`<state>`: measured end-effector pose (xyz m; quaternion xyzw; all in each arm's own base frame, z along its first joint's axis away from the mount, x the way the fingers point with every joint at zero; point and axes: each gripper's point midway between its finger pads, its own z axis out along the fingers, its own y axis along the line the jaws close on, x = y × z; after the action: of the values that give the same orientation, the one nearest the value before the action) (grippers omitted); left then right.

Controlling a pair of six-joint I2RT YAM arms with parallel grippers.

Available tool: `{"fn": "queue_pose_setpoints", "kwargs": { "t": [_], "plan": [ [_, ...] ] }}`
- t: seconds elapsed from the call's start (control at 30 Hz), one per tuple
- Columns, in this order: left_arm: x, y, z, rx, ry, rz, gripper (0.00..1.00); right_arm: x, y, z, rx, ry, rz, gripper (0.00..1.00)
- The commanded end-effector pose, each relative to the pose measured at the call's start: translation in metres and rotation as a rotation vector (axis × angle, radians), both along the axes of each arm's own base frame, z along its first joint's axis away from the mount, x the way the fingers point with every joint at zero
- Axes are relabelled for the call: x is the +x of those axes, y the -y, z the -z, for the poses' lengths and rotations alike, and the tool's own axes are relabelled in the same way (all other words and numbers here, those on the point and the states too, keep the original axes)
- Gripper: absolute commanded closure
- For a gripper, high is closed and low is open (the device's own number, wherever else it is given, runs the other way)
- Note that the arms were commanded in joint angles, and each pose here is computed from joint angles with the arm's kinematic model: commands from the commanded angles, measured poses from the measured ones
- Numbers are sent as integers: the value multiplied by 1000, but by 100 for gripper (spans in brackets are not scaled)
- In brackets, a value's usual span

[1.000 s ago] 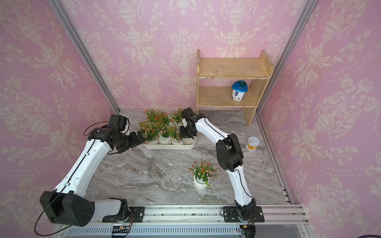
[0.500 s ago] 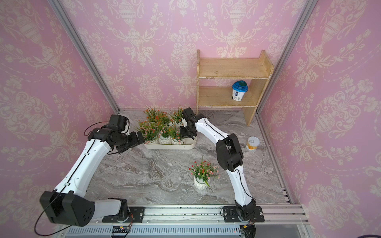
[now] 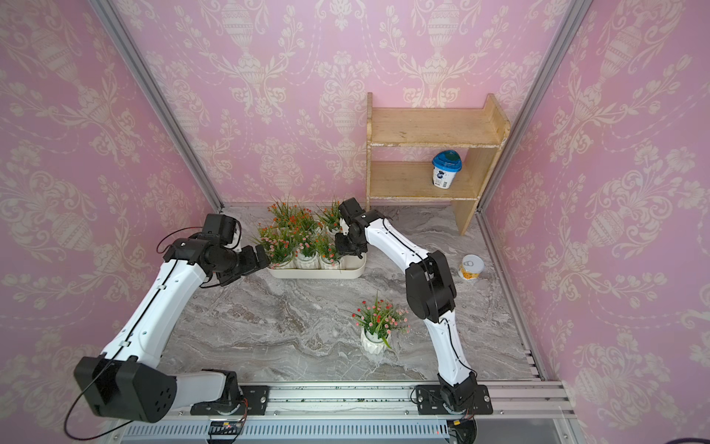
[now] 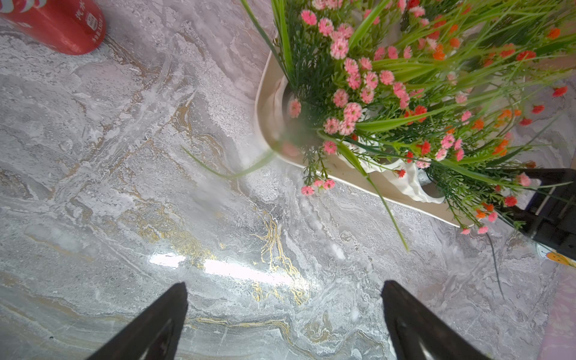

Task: Put the potted gypsophila into the storage box
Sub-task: Place the baby's breath potted plant at the storage box.

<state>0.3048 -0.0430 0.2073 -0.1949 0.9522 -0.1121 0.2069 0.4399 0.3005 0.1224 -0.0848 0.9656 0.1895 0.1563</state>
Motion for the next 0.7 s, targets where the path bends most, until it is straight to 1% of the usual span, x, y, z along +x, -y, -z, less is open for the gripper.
{"fn": "queue_pose_setpoints", "kwargs": {
  "t": [0.0, 0.27, 0.53, 0.57, 0.6, 0.63, 0.67],
  "plan": [
    [-8, 1, -1, -17, -15, 6, 1, 1, 11, -43, -13, 83, 8, 68],
    [-8, 0, -4, -14, -11, 6, 1, 2, 42, -64, -38, 123, 47, 67],
    [-7, 2, -6, -23, -9, 5, 1, -7, 81, -88, -58, 154, 99, 62],
    [-7, 1, -7, -24, -7, 2, 1, -10, 87, -90, -64, 157, 111, 61],
    [-7, 2, -7, -26, -5, 4, 1, -13, 95, -91, -74, 157, 133, 57],
    [-7, 2, -7, -27, -5, 2, 1, -16, 102, -91, -83, 155, 155, 54],
    [-7, 2, -7, -32, -8, 1, 1, -20, 110, -91, -95, 150, 177, 48]
  ]
}}
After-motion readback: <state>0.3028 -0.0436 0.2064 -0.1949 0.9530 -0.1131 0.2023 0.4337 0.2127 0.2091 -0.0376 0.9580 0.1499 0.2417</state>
